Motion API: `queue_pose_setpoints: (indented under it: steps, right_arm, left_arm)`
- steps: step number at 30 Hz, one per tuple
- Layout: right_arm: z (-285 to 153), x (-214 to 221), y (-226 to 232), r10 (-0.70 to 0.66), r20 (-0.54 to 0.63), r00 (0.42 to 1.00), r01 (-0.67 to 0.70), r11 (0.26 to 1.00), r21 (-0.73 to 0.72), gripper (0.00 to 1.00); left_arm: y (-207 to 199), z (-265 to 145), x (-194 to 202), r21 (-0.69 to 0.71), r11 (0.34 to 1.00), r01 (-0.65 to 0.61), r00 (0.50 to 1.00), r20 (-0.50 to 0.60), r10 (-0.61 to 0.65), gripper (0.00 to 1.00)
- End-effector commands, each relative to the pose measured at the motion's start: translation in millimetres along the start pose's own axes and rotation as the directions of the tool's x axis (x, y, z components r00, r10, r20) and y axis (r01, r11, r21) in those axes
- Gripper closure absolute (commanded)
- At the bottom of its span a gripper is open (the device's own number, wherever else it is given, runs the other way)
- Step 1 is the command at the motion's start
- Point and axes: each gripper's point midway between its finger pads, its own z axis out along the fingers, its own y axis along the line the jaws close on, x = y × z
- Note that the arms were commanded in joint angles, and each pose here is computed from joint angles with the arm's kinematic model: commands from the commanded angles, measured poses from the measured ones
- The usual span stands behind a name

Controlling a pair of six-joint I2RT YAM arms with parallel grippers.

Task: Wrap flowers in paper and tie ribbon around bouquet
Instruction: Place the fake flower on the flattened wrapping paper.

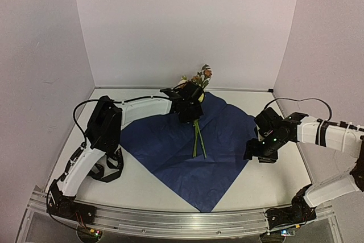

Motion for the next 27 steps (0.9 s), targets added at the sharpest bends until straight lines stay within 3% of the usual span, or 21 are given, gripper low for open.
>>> queue_pose_setpoints:
  steps: [1,10,15,23,27]
  right_arm:
    - [2,4,-1,-0.002,-0.021,1.0,0.002,1.0,0.0,0.32]
    - [5,7,-1,0.001,-0.044,0.999,-0.001,1.0,-0.001,0.31]
    - [5,6,2,0.004,-0.049,0.999,-0.004,1.0,-0.009,0.31]
    - [-2,4,11,-0.045,-0.071,0.996,0.042,0.998,-0.039,0.25]
    - [-8,6,17,-0.121,-0.092,0.988,0.115,0.991,-0.065,0.23]
  left_arm:
    - [-15,0,-14,0.041,0.999,-0.013,0.999,0.045,0.011,1.0]
    - [-10,15,-4,0.043,0.998,-0.046,0.999,0.02,0.046,0.99]
    - [-14,9,-7,0.057,0.997,-0.044,0.999,0.025,0.042,0.7]
    - [-29,-16,-23,0.099,0.994,-0.049,0.997,0.064,0.042,0.52]
    - [-34,-39,-31,0.121,0.991,-0.05,0.996,0.079,0.041,0.37]
